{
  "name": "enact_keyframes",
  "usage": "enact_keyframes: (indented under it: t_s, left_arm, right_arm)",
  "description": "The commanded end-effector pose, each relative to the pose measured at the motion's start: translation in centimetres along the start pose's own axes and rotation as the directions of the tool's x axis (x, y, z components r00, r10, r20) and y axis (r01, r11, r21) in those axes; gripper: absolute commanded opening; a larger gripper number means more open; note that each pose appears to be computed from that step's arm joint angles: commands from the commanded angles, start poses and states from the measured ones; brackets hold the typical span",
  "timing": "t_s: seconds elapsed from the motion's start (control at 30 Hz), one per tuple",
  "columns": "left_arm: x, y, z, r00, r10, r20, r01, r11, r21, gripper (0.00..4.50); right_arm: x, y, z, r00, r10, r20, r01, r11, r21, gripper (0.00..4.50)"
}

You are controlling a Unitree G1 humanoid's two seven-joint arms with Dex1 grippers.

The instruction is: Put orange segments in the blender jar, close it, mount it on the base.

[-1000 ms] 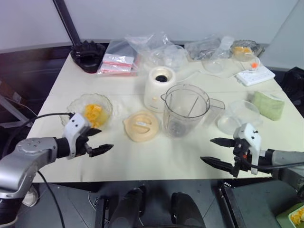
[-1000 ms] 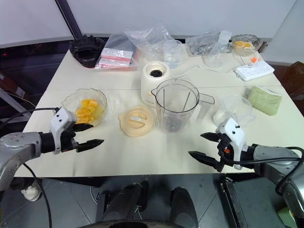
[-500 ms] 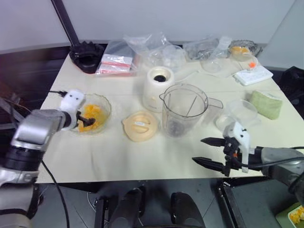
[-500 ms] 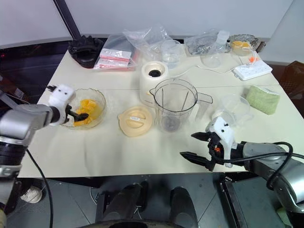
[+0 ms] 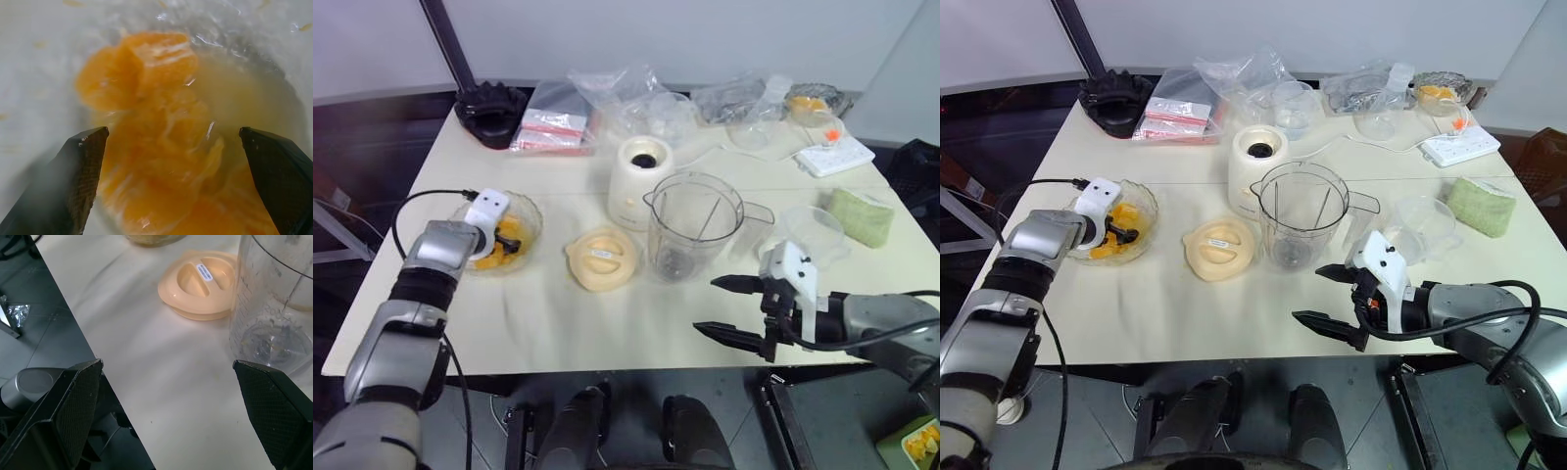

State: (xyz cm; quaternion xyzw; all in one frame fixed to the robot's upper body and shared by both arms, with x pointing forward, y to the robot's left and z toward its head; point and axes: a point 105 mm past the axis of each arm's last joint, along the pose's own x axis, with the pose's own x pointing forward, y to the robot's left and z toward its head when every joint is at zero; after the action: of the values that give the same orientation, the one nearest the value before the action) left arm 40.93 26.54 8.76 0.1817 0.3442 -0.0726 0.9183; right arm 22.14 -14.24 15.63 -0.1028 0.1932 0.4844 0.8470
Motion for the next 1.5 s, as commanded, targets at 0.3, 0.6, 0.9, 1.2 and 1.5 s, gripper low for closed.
enact_keyframes:
  t_s: [0.3,0.6,0.9,1.2,1.5]
  left_arm:
    - [0.0,1.9,-1.1,0.988,0.09,-0.124,-0.1,0.992,-0.075,4.5]
    - [-1.7,2.3,0.7,0.99,0.107,-0.091,-0.116,0.987,-0.107,4.5]
    - [-0.5,1.6,-1.5,0.987,0.09,-0.135,-0.109,0.984,-0.14,3.59]
    - [0.1,2.2,-1.0,0.982,0.162,-0.099,-0.168,0.984,-0.057,0.02]
    - [-4.0,3.8,1.7,0.977,0.206,-0.05,-0.208,0.977,-0.044,0.02]
  right_arm:
    - [-0.4,-0.1,0.5,0.999,-0.036,0.024,0.036,0.999,-0.028,4.47]
    - [-0.2,-0.1,0.1,0.998,-0.047,0.029,0.047,0.999,-0.015,4.47]
    - [0.0,-0.4,-0.1,0.998,-0.051,0.037,0.051,0.999,-0.014,4.5]
    - [-0.1,-0.4,-0.2,0.998,-0.061,0.032,0.061,0.998,-0.01,4.5]
    - [-0.2,-0.7,-0.2,0.997,-0.067,0.03,0.067,0.998,-0.007,4.5]
